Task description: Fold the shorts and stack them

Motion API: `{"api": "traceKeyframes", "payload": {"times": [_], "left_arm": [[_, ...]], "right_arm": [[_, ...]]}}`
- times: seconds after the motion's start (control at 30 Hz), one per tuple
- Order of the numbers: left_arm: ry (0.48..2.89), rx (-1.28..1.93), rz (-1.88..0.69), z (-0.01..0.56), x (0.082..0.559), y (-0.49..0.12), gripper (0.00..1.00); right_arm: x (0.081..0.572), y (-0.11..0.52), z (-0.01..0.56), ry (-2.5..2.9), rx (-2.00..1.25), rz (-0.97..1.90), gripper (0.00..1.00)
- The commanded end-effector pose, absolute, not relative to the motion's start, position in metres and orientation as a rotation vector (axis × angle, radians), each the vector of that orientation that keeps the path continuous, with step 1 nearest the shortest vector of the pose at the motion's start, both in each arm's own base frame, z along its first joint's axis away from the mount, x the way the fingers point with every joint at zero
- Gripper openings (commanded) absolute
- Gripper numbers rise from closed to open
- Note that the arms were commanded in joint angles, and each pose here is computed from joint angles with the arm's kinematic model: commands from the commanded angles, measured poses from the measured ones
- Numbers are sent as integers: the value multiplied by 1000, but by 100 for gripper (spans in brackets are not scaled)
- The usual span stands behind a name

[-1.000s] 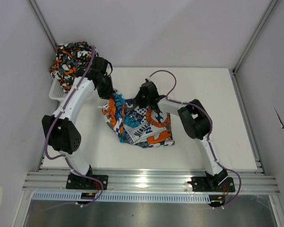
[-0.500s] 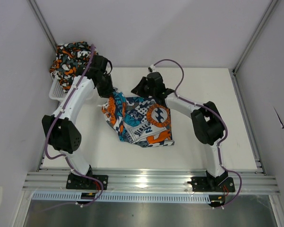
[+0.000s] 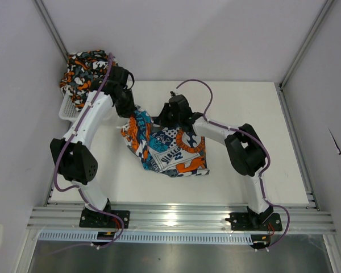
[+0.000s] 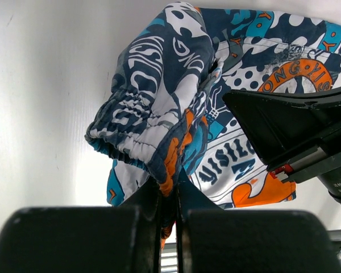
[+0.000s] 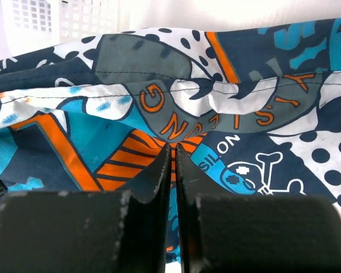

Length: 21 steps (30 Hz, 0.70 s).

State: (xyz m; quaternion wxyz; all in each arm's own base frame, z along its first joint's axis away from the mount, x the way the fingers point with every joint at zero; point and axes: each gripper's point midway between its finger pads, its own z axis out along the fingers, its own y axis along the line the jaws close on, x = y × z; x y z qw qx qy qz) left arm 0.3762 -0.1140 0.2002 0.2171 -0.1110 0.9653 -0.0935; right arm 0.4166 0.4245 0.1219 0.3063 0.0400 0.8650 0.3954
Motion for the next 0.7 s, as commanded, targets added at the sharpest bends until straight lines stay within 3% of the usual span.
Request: {"api": "traceKeyframes", "payload": {"times": [0.0, 0.67], "left_arm": [[2607, -325, -259, 223, 375, -108, 0], [2604, -310, -288, 222, 374, -111, 0]], "right_arm": [[419, 423, 112, 2304, 108, 1003, 8], [450, 427, 57, 2410, 159, 873, 7]]}}
